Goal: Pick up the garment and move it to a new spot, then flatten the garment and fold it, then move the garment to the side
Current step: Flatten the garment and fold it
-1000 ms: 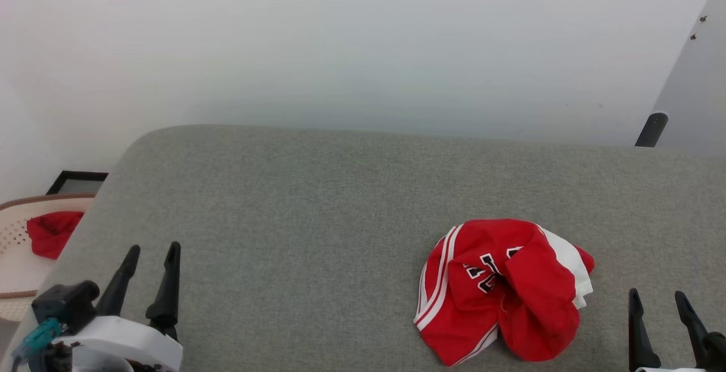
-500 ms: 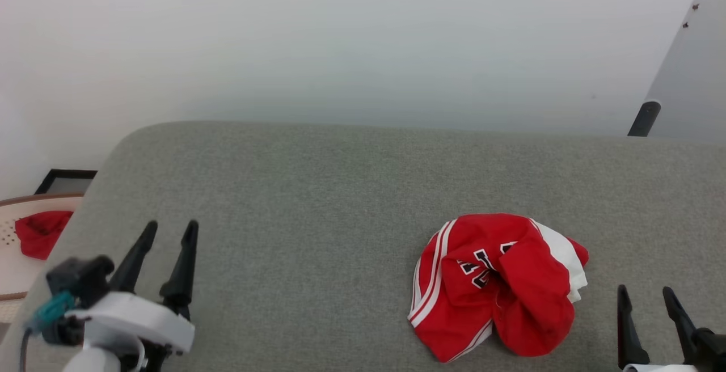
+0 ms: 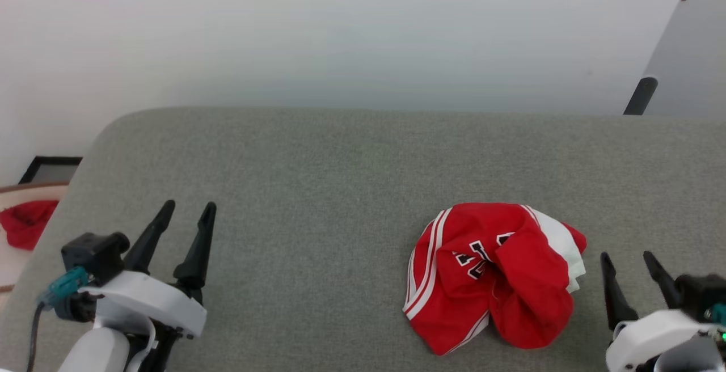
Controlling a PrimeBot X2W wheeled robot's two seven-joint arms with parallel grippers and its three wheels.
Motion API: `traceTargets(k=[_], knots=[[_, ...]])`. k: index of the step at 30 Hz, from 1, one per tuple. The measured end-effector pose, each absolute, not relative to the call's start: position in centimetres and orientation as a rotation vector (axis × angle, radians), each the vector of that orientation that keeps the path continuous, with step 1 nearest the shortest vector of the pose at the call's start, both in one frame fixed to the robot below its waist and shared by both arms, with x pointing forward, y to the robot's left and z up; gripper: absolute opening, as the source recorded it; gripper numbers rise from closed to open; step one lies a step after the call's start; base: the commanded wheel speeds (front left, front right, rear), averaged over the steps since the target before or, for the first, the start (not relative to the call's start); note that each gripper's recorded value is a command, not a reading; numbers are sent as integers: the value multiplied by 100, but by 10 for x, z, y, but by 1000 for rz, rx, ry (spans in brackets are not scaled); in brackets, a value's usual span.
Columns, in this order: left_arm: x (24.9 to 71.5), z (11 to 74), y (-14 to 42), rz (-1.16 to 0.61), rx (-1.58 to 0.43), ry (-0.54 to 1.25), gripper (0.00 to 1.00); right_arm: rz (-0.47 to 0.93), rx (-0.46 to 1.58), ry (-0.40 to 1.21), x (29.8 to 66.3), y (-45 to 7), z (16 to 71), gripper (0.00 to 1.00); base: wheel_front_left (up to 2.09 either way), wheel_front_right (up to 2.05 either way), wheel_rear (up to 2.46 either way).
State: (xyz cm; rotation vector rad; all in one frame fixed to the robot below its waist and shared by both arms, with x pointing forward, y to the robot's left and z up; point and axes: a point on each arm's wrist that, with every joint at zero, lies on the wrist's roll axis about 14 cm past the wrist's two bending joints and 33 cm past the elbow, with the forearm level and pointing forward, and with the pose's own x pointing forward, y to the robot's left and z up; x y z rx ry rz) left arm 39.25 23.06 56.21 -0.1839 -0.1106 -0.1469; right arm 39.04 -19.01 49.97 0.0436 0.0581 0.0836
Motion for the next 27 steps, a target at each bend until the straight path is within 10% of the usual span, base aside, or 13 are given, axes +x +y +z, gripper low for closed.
traceTargets(k=[25, 26, 27], knots=[[405, 529, 253, -52, -213, -58, 100, 338, 31, 669, 443, -131, 409, 100, 0, 0, 0], [405, 529, 253, -52, -213, -58, 100, 338, 31, 669, 443, -131, 409, 69, 0, 0, 0], [405, 528, 254, -48, -213, -55, 100, 348, 26, 679, 443, -128, 407, 14, 0, 0, 0]])
